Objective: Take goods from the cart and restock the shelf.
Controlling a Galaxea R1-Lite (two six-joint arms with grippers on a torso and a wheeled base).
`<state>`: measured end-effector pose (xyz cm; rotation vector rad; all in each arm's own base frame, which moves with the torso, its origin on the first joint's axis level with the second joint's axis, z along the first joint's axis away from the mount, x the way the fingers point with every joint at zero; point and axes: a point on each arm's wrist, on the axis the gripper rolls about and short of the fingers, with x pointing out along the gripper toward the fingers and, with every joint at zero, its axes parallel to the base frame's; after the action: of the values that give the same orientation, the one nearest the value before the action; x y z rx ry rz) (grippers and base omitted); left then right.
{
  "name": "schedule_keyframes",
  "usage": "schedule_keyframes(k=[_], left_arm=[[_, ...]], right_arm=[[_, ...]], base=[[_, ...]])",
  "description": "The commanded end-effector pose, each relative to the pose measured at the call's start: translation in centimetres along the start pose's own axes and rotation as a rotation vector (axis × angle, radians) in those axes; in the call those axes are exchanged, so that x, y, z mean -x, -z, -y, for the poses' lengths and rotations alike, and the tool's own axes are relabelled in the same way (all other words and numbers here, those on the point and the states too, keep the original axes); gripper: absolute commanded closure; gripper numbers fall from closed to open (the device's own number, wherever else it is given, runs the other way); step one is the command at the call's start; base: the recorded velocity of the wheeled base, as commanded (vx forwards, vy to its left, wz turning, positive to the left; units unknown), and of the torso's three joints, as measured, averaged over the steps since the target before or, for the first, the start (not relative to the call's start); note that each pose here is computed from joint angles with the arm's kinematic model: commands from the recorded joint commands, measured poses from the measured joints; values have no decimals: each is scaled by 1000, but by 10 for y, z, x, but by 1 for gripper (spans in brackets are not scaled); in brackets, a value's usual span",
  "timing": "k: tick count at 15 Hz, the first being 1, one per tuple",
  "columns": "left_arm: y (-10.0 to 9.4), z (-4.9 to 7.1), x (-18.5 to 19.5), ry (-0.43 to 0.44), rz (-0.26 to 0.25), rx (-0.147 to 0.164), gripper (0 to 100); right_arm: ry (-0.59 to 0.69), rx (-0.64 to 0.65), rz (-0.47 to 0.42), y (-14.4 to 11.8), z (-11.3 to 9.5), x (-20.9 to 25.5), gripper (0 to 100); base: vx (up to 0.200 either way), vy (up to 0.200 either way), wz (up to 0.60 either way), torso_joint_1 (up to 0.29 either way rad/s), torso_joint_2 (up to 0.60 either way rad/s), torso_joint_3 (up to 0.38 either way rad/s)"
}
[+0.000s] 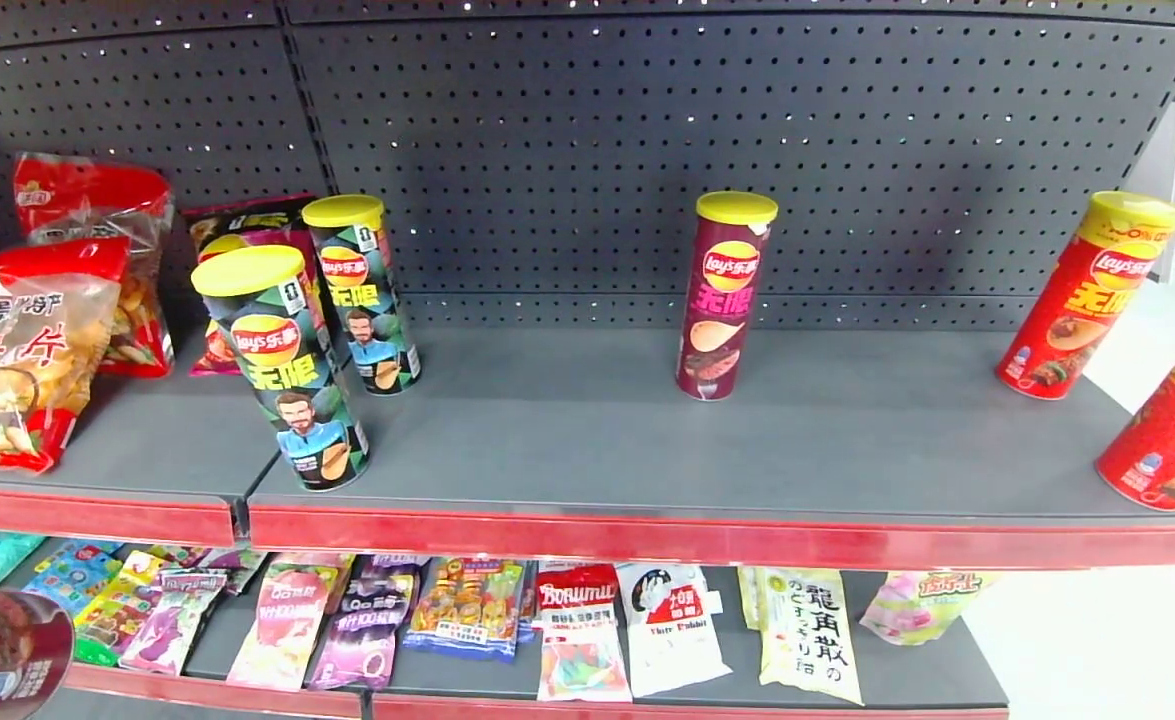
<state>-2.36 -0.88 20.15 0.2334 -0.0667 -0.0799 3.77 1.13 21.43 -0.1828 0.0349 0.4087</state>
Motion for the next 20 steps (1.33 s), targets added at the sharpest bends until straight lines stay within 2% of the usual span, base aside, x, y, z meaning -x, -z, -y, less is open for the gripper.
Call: schedule_keyframes(k=[1,4,7,11,20], left_arm=[[3,0,-1,1,-9,2,100],[2,0,-2,2,-12,4,100],[3,0,-2,2,-13,6,100],[3,0,-2,1,-14,6,100],[3,0,-2,1,-17,7,100]], right_arm=[[-251,43,-105,-14,2,-103,0],[-255,34,-83,-5,4,-191,0],[-241,21,-89,-4,7,-242,0],[-219,-6,-77,-9,7,-280,0],[-143,-47,-54,-14,7,-327,0]], base=[[0,0,0,0,0,0],[0,0,0,0,0,0],[0,0,0,0,0,0],[0,0,0,0,0,0],[0,0,0,0,0,0]])
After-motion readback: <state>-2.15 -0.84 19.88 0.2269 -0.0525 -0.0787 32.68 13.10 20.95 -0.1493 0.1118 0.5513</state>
